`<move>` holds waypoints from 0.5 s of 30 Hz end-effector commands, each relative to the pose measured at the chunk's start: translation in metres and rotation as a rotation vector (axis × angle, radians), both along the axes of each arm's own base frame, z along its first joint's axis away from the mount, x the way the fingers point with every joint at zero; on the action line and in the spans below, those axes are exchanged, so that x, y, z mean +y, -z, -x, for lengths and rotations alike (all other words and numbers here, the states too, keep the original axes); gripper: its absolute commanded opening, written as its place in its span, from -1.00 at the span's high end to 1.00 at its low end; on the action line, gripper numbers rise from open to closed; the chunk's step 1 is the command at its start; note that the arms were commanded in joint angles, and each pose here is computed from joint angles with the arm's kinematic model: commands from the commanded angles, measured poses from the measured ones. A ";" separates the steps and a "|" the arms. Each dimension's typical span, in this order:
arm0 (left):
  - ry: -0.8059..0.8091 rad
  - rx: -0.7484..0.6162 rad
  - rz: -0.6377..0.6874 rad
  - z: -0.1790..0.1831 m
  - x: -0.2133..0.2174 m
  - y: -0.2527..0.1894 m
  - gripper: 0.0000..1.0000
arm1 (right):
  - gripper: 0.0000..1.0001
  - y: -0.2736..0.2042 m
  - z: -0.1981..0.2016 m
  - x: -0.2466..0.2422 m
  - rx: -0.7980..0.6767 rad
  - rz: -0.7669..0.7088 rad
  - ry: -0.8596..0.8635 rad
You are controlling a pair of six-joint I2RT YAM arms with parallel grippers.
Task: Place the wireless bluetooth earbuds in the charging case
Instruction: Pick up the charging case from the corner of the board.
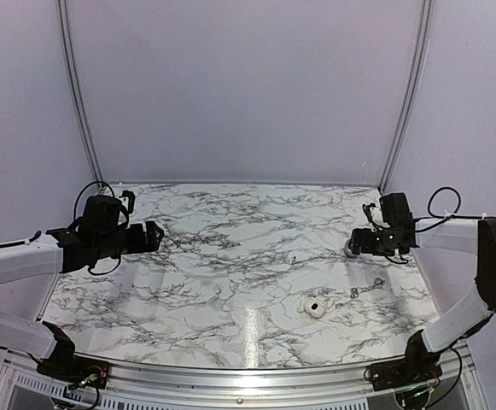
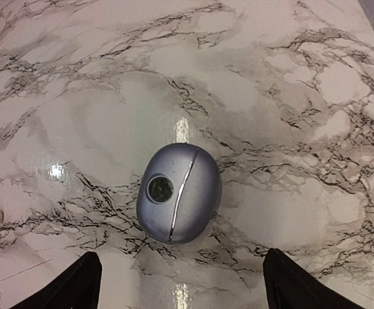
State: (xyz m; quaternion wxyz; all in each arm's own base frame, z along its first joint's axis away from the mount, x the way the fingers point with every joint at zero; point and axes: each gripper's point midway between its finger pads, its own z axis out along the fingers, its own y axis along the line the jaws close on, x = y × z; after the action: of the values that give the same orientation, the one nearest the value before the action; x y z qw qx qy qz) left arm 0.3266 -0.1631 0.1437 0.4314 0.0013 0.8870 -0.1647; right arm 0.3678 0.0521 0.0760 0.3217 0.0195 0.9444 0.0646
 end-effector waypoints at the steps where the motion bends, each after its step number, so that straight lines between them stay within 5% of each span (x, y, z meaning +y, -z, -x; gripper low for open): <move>1: 0.026 0.002 -0.007 0.000 -0.005 -0.004 -0.98 | -0.71 0.007 -0.008 0.000 -0.005 0.030 -0.008; 15: 0.000 -0.018 0.007 -0.002 -0.002 -0.005 -0.98 | -0.41 0.045 -0.029 0.015 0.067 0.115 -0.058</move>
State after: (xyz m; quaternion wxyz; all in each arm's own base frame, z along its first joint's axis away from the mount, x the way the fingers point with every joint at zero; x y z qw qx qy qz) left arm 0.3262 -0.1644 0.1439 0.4308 0.0046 0.8868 -0.1673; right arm 0.3754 0.0619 0.0231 0.2663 -0.0102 0.9632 0.0348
